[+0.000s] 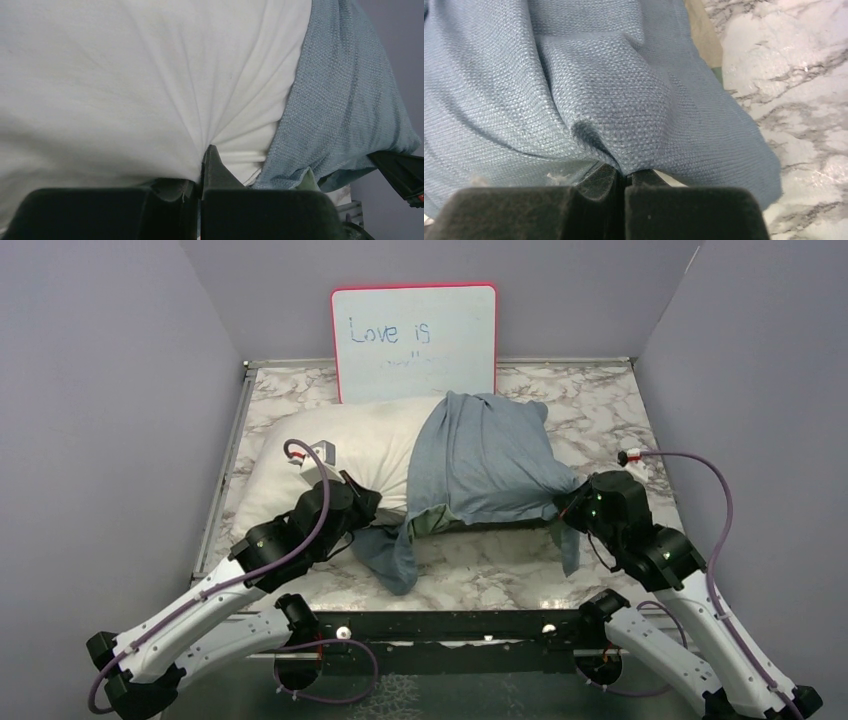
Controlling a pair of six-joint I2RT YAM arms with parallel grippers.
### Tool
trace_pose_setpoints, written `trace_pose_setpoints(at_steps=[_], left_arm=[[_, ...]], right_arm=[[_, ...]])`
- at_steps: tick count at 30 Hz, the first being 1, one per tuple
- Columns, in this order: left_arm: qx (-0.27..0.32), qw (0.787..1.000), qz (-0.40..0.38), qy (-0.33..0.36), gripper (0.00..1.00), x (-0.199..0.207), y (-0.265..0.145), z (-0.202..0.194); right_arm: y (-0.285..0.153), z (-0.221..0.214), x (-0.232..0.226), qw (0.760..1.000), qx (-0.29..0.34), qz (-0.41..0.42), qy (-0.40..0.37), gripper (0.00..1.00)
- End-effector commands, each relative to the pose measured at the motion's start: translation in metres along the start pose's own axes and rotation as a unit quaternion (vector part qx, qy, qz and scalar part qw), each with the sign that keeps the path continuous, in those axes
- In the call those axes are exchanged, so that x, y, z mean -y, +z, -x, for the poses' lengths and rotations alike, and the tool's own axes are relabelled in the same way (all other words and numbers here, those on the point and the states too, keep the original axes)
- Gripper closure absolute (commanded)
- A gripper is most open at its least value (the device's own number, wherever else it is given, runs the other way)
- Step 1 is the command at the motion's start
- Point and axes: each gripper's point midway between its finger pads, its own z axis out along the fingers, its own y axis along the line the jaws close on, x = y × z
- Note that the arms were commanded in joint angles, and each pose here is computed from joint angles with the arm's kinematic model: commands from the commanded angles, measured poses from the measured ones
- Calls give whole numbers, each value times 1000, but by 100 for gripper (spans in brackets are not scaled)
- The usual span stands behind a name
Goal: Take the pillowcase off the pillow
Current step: Remove the pillow from the pillowcase.
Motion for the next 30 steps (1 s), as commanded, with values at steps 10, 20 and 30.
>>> trace_pose_setpoints(at_steps=[10, 20, 30], left_arm=[[60, 989, 132, 21, 100, -67, -26, 26], [32, 995, 96, 11, 100, -70, -32, 7], [24, 999, 30, 21, 43, -40, -52, 24]], right_arm=[[-23, 46, 16, 994, 90, -34, -54, 94], [-72, 27, -70, 971, 22, 230, -68, 27], [-30, -24, -149, 909, -180, 344, -153, 27]])
